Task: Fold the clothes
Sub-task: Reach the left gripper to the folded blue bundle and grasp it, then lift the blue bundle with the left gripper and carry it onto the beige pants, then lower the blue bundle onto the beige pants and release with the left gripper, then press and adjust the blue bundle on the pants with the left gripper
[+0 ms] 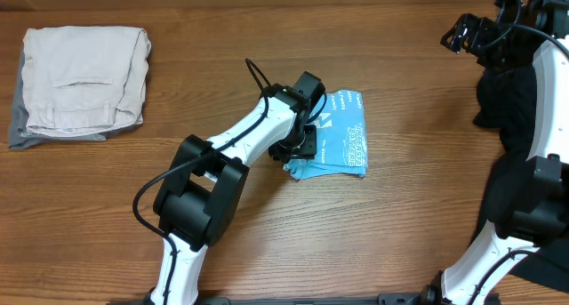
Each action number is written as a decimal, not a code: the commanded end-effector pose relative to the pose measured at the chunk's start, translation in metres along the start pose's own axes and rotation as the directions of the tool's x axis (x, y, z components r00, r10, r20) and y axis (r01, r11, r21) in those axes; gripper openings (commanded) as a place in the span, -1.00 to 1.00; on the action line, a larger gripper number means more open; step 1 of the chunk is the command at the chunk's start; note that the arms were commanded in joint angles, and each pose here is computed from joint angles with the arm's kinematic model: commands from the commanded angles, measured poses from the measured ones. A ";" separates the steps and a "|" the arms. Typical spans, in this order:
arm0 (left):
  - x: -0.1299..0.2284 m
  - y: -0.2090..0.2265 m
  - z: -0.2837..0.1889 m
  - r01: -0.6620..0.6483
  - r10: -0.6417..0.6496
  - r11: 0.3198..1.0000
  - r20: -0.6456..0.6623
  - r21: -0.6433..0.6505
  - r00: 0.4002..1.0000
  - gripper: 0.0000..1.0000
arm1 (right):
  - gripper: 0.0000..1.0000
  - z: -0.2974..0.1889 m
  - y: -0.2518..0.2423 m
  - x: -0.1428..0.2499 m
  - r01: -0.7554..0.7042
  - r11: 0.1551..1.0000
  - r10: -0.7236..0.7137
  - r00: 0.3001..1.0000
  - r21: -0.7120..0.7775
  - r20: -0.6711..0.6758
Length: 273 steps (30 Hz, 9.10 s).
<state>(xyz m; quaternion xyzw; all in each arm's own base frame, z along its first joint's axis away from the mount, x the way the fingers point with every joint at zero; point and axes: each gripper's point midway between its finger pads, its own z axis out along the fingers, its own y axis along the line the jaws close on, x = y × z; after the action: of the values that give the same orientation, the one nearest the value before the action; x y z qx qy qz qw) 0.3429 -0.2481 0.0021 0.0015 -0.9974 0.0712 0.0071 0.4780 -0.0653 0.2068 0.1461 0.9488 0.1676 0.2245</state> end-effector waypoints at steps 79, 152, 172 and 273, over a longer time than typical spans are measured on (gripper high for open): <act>-0.126 0.456 -0.385 0.621 -0.645 0.706 0.672 0.340 0.365 -0.91 | 1.00 -0.005 0.000 -0.004 -0.001 1.000 0.001 1.000 0.005 0.017; -0.084 0.476 -0.196 0.801 -0.806 0.557 0.378 0.221 0.456 -0.06 | 1.00 -0.005 0.000 -0.004 -0.001 1.000 0.001 1.000 0.005 0.017; -0.089 0.470 -0.253 0.581 -0.573 0.800 0.474 0.147 0.669 -0.80 | 1.00 -0.005 0.000 -0.004 -0.001 1.000 0.001 1.000 0.005 0.017; -0.227 0.407 -0.118 0.246 -0.524 0.799 0.436 0.548 0.732 -0.92 | 1.00 -0.005 0.000 -0.004 -0.001 1.000 0.001 1.000 0.005 0.017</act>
<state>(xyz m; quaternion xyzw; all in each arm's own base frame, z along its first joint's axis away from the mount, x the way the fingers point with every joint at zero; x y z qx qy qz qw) 0.5739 0.1513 0.0650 0.2098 -0.8858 0.3089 -0.2754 0.4779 -0.0652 0.2068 0.1461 0.9488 0.1678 0.2243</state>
